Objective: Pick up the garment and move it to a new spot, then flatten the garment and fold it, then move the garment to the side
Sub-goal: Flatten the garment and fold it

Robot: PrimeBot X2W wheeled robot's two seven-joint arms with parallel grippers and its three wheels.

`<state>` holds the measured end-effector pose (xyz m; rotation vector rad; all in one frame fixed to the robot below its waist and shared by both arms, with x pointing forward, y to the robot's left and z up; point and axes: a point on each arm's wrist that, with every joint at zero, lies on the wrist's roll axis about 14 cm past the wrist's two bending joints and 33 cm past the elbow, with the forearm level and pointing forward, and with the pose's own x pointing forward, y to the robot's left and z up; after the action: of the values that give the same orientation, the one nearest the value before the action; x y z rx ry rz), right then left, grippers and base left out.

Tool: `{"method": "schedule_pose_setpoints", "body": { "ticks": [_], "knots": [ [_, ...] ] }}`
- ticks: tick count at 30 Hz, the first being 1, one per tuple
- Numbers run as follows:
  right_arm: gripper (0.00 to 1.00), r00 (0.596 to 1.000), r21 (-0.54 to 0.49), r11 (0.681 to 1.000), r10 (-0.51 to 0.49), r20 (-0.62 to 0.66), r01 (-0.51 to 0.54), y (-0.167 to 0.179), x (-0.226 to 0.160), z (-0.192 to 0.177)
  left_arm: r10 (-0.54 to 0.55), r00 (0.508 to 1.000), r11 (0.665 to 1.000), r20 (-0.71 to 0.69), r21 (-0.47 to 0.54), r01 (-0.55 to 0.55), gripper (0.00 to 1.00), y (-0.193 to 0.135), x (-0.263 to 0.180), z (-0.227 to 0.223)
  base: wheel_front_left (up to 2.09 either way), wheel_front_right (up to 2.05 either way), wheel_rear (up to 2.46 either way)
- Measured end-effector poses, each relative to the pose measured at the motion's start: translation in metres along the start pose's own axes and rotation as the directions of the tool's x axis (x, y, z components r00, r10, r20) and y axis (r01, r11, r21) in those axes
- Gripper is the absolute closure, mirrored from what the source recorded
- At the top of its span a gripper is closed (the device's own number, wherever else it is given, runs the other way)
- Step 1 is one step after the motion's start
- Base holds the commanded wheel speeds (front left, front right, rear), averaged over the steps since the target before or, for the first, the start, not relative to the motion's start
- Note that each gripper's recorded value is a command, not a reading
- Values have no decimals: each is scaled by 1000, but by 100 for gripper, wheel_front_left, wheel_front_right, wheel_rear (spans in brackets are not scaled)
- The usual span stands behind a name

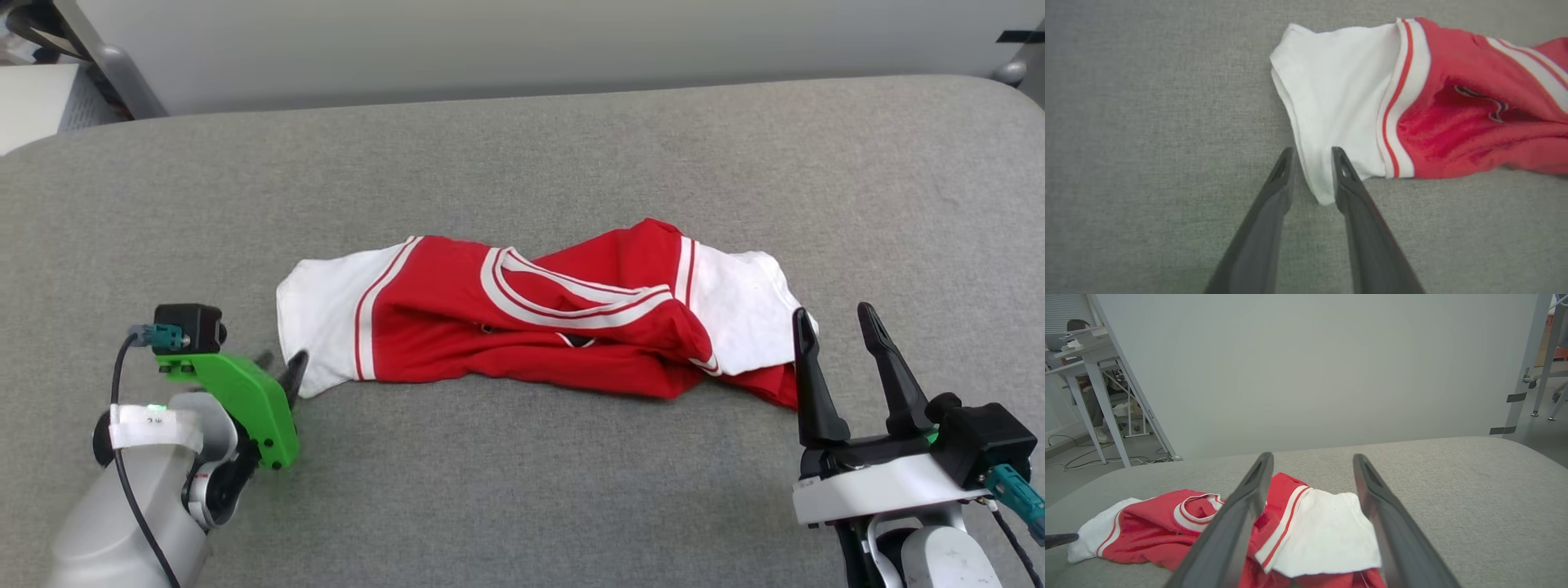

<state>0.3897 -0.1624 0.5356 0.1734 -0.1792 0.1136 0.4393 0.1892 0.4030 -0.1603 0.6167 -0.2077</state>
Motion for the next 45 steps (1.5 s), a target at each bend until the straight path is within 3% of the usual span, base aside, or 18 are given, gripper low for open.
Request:
{"method": "schedule_pose_setpoints", "body": {
  "ticks": [5,11,21,26,32,35,40,45],
  "knots": [
    [0,1000,-12,1000,6,20,-6,1,0,7,-53,968,995,245,91,32,0,-16,-13,48,0,0,0],
    [0,1000,-34,999,5,20,-4,0,-8,10,-140,833,984,536,169,57,0,-49,-48,103,0,0,0],
    [0,1000,-58,998,22,20,-21,1,-14,13,-115,752,986,649,166,7,0,-77,-95,86,0,0,0],
    [0,1000,-61,998,17,13,-16,-1,-16,12,-75,746,994,661,110,1,0,-77,-106,71,0,0,0],
    [0,996,-117,990,70,-63,-77,1,-16,-3,-72,727,993,683,114,-8,0,-74,-109,76,0,0,0],
    [0,971,-155,977,110,-212,-145,1,-18,-26,-68,726,994,685,112,-13,0,-72,-108,76,0,0,0],
    [0,873,-213,932,171,-456,-293,0,-19,-60,-52,729,996,682,93,-16,0,-69,-104,74,0,0,0],
    [0,812,-248,875,234,-535,-416,7,-7,-68,-34,739,996,672,80,-26,0,-64,-100,68,0,0,0]
  ]
}}
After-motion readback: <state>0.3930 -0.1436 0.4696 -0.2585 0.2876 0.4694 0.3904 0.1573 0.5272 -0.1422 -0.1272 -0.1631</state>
